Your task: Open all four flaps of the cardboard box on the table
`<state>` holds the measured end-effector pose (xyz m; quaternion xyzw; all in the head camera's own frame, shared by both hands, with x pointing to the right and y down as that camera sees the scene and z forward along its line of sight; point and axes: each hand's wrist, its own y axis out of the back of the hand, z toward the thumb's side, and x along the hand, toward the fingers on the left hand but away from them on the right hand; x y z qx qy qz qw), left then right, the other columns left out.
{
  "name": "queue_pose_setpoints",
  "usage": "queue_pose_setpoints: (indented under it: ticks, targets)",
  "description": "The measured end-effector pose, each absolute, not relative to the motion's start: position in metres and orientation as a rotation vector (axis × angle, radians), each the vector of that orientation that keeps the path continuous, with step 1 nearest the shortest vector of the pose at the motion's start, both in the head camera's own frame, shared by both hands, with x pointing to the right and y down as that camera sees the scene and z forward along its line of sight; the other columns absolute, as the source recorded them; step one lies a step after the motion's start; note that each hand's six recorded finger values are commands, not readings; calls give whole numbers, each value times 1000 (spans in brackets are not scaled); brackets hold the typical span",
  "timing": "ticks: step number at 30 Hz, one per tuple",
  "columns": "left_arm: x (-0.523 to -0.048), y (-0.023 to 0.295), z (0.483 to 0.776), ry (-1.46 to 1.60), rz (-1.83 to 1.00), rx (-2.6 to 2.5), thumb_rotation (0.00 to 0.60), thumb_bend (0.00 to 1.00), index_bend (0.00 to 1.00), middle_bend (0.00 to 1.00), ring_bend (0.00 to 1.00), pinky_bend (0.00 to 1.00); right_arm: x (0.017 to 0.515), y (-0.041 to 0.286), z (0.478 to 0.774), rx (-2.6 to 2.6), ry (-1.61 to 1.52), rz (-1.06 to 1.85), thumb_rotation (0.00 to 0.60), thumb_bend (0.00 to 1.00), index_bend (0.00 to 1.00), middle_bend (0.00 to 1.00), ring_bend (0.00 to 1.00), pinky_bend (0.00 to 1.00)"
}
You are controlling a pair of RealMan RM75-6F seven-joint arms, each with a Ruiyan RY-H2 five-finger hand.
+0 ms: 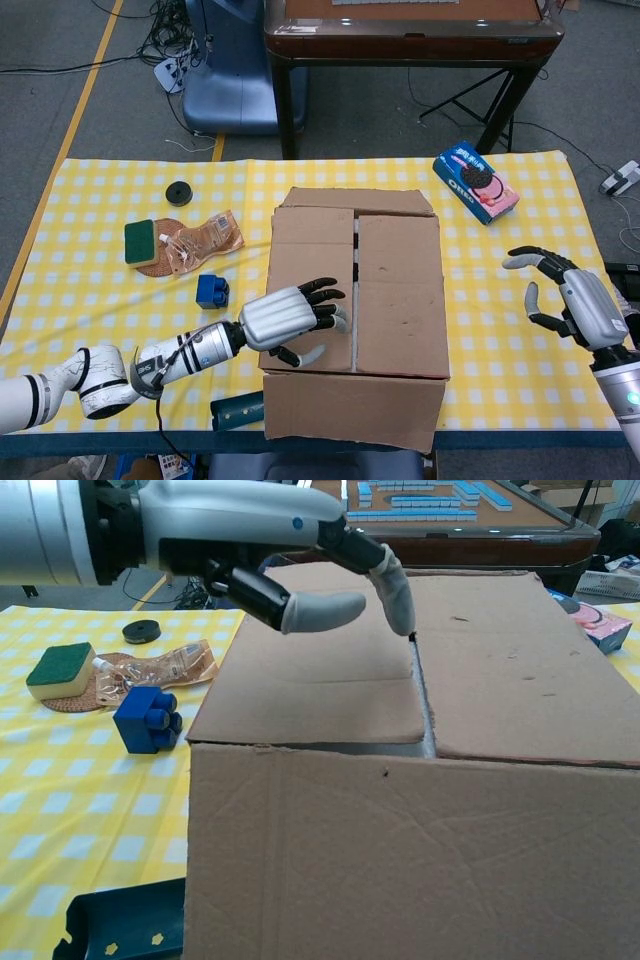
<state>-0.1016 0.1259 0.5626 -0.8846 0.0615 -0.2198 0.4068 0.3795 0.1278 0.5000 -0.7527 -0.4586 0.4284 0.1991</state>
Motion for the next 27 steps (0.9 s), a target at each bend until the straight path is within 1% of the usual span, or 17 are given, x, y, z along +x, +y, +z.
queue_pose_setpoints:
  ticks: [3,8,21,27]
  targets:
    - [-91,125,567,131,-596,-2226,127,572,336,239,68,0,381,128,500,-2107,-1282,1201,600,680,321,236,210,213]
    - [-76,125,571,116,-634,-2219,99,572,335,239,64,0,383,129,499,-2110,-1289,1203,600,681,321,235,210,213]
    - [-54,136,573,58,-633,-2144,87,572,337,239,63,0,390,132,500,-2123,-1300,1213,600,683,321,235,210,213]
    - [-50,140,576,36,-624,-2041,87,572,365,244,64,0,389,132,501,-2133,-1292,1209,600,682,321,235,210,213]
